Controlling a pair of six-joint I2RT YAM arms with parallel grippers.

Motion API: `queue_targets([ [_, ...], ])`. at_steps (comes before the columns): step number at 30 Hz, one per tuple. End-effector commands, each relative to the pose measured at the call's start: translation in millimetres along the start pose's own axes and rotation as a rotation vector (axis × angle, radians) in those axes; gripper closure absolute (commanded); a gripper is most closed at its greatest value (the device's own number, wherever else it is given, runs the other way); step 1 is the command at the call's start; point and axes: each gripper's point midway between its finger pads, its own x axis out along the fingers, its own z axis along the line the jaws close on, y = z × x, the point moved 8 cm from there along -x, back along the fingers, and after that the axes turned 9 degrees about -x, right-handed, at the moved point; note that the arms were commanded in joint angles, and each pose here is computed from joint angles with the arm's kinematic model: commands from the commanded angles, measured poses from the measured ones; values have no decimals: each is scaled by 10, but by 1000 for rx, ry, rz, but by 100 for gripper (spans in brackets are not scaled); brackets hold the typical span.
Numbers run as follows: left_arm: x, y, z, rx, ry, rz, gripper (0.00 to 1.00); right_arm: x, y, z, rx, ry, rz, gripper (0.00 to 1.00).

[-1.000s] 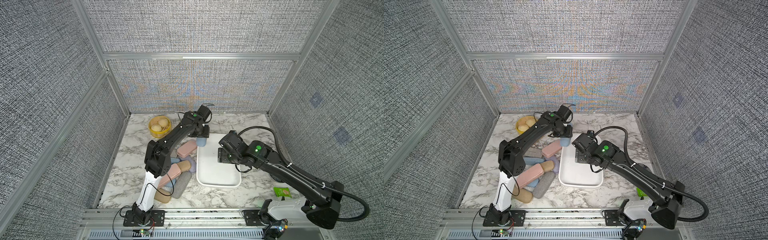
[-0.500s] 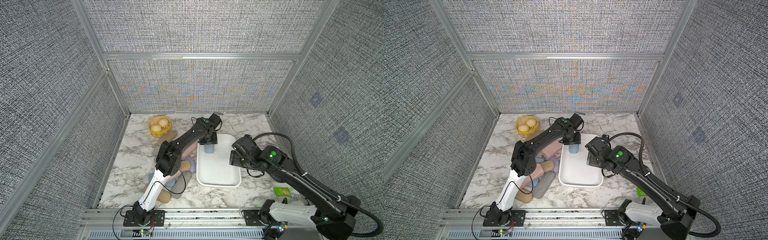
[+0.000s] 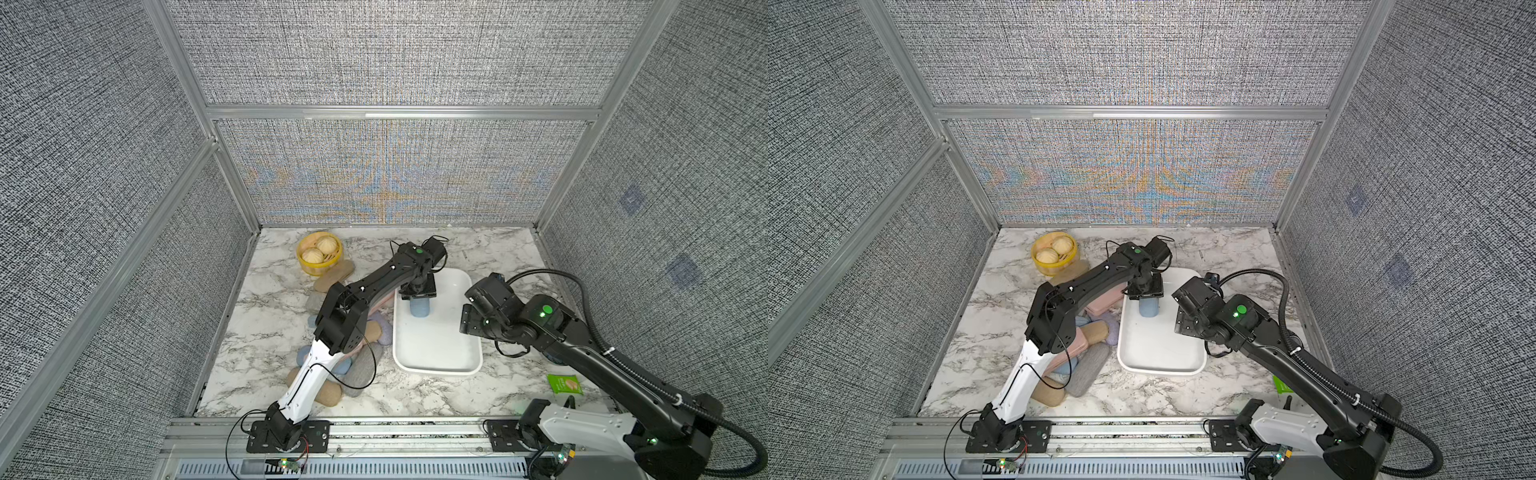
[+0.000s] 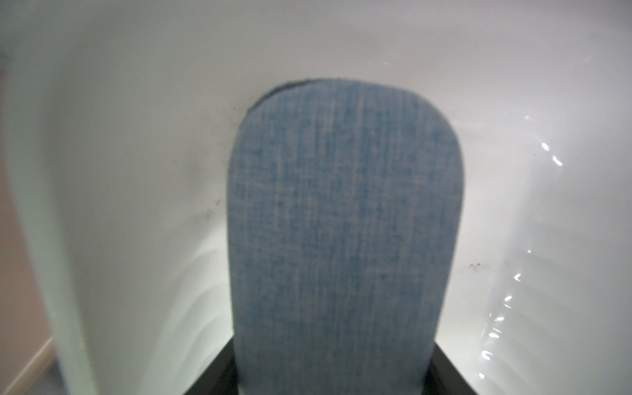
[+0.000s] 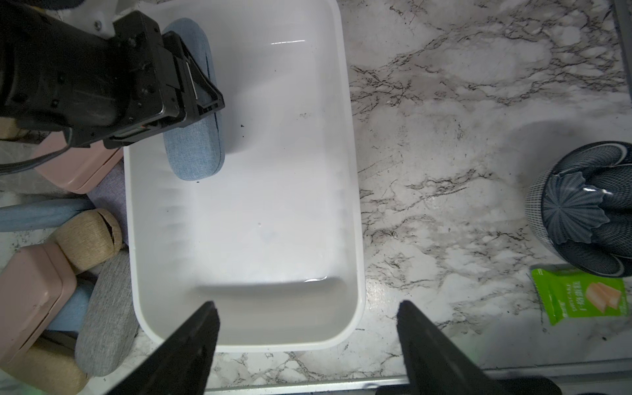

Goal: Put the glasses cases into the storage boxes
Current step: Place the glasses case in the storage box.

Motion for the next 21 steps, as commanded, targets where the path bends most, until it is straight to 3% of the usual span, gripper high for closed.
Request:
queue_targets([
  [1, 40, 30, 50, -18, -24, 17, 75, -17, 2, -14, 5, 3, -6, 17],
  [15, 274, 4, 150, -25, -101, 30, 72, -29, 42, -52, 11, -4, -6, 16],
  [21, 327, -22, 145, -36, -100, 27, 57, -30, 35, -45, 10, -9, -10, 16],
])
